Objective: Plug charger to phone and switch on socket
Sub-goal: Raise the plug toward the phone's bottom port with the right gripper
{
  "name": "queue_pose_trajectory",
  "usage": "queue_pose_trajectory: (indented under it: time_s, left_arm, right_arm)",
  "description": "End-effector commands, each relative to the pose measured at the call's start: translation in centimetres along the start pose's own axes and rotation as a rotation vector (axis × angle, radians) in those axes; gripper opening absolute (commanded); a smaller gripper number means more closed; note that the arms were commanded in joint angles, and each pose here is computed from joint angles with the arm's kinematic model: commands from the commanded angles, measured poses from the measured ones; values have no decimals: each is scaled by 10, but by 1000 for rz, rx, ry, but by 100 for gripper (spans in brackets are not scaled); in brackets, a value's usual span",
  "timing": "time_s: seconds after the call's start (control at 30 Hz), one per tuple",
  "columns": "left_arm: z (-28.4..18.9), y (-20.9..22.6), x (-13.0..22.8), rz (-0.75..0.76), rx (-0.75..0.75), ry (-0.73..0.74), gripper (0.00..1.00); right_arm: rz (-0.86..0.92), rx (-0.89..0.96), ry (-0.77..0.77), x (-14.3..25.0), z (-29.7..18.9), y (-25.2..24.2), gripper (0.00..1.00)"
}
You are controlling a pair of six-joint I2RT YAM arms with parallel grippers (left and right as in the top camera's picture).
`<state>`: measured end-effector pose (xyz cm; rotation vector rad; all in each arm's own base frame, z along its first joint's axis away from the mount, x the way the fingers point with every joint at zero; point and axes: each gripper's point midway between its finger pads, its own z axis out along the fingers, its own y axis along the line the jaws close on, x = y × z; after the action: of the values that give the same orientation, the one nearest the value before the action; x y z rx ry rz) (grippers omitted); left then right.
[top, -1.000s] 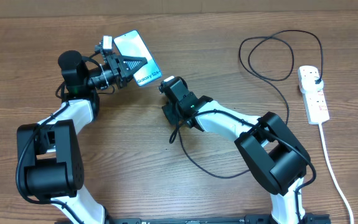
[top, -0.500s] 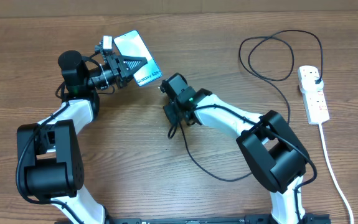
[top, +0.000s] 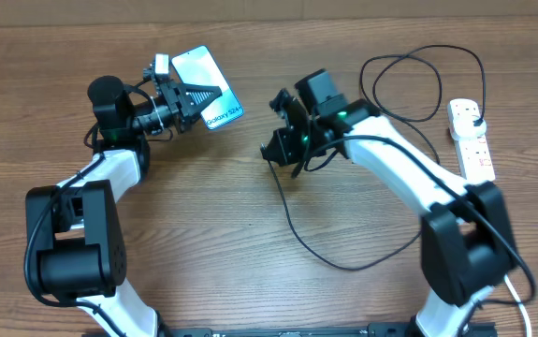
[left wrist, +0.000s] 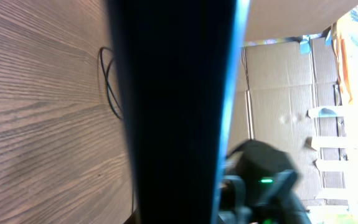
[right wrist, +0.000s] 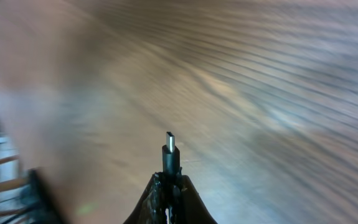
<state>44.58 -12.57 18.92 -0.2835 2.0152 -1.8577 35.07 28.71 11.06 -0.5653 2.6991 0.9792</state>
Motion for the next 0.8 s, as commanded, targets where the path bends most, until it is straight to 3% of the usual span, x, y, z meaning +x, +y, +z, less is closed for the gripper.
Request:
queue_pose_trajectory:
  time_s: [0.0,0.43,0.77]
  left_arm:
    - [11,-22,11,36,33,56,4]
    - [27,-34,28,21,61,118,4]
    - [28,-53,19,34,107,66,4]
  right_arm:
    - [-19,-196,-5,3,-23,37,4]
    - [-34,-465,51,20,-45,69,4]
    - [19,-565,-6,6,-73,56,4]
